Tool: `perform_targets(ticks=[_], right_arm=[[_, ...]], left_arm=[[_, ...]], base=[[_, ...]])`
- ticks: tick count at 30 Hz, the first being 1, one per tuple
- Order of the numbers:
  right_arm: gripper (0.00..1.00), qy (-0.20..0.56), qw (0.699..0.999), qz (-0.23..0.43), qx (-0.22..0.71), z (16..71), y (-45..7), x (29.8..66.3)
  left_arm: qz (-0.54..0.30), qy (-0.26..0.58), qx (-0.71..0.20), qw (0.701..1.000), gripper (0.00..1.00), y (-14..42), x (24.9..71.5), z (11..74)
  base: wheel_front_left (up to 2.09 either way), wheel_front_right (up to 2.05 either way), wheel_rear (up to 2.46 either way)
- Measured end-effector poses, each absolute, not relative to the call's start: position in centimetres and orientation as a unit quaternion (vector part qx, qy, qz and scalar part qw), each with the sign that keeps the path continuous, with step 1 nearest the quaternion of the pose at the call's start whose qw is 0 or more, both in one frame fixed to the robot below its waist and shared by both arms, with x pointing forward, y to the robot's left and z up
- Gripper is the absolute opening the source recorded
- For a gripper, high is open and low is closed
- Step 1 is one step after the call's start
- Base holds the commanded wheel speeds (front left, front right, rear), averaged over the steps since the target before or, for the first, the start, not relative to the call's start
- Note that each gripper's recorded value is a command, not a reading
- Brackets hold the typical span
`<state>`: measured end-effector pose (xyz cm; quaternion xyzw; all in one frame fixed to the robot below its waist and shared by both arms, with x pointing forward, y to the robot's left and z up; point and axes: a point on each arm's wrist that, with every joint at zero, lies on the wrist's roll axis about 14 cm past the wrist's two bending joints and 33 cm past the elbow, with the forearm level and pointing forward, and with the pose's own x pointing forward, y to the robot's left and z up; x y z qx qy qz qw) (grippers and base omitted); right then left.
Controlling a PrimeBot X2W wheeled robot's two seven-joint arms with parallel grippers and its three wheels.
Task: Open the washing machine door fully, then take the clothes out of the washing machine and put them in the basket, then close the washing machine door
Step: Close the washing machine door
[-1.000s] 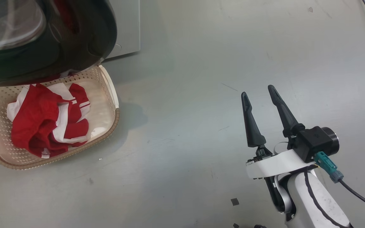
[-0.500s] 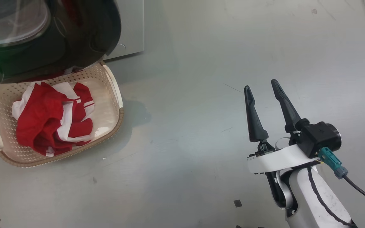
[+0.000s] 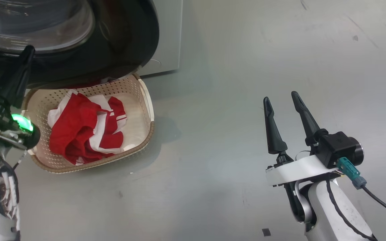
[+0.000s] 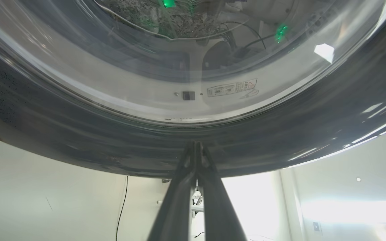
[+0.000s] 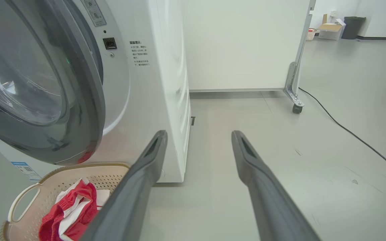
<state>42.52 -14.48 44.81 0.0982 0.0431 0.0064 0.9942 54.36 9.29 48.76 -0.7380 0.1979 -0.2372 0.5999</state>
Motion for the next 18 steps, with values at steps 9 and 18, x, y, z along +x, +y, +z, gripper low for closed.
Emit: perform_targets(ticks=[9,18], right_arm=[[1.00,0.033,0.994,0.038,0.100,45.7,-12.7,42.1],[1.00,0.020,0.993,0.068,0.099,46.9,-11.1,41.5]], left_arm=[[-0.154,0.170,-0.754,0.615,1.00,13.3,49.9,47.2],[-0.110,0.065,-0.678,0.724,1.00,19.0,47.0,52.0]], base=[[0.00,0.00,0.00],[0.00,0.00,0.00]])
